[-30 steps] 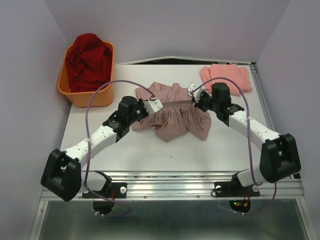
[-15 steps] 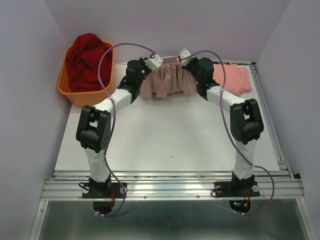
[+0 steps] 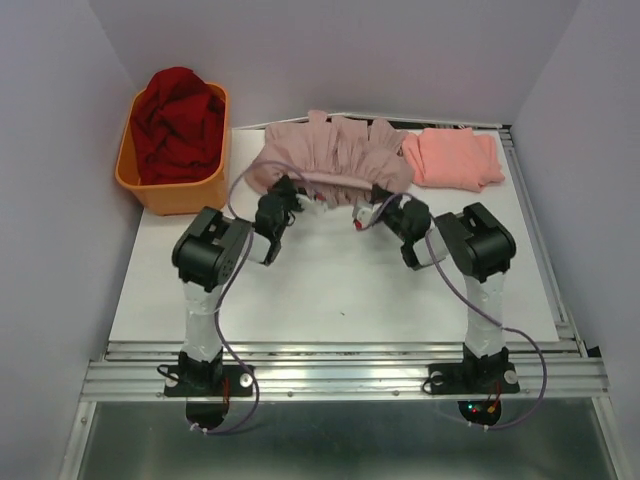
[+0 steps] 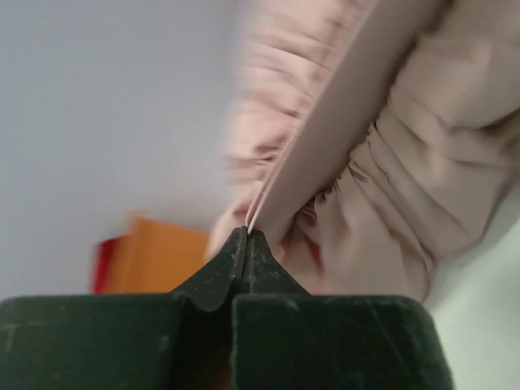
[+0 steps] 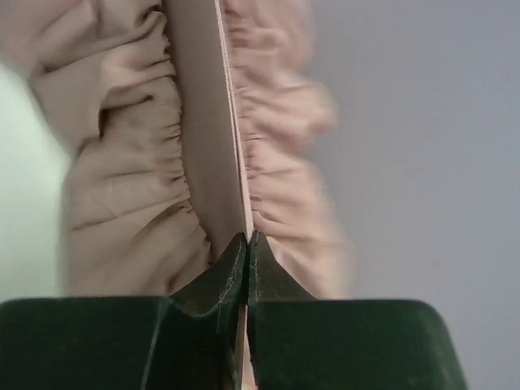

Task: Fold and stack the skirts
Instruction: Flatten the skirt out

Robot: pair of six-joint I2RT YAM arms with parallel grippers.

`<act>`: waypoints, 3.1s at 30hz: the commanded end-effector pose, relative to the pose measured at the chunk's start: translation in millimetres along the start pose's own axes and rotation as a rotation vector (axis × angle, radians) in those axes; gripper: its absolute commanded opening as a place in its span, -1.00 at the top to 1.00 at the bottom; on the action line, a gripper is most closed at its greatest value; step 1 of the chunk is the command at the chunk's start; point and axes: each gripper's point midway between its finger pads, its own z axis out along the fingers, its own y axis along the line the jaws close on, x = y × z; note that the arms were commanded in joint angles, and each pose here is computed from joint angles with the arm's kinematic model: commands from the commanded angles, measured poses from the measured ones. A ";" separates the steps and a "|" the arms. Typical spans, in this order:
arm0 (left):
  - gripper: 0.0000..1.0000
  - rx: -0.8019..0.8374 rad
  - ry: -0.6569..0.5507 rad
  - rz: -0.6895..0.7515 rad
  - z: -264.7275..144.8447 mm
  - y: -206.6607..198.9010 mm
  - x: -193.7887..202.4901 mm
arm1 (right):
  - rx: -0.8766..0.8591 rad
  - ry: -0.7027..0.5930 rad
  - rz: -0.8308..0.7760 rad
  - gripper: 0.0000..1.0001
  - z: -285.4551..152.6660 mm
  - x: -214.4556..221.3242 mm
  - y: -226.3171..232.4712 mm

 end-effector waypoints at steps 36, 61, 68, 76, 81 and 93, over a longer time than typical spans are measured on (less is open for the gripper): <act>1.00 0.375 0.024 -0.159 -188.8 -51.6 -28.2 | -0.505 -0.068 -0.031 0.99 -177.7 -52.4 66.4; -0.24 0.973 -0.103 -0.413 -315.0 -70.9 -132.8 | -0.559 0.134 0.218 -1.00 -237.1 -75.3 9.6; -0.20 0.893 -0.002 -0.745 -264.4 -19.6 -148.6 | -0.696 0.401 0.796 -0.82 -182.9 -88.3 -3.6; 0.15 0.774 0.249 -0.860 -191.0 -39.7 -95.9 | -0.794 0.605 1.070 -0.40 -133.9 -84.5 28.7; 0.29 0.838 0.340 -0.757 -192.2 -83.9 -67.4 | -0.850 0.776 1.042 -0.39 -144.6 -52.1 74.1; 0.48 1.213 0.196 -0.355 -271.0 -205.4 -137.5 | -0.807 0.895 0.836 -0.39 -121.2 9.4 105.6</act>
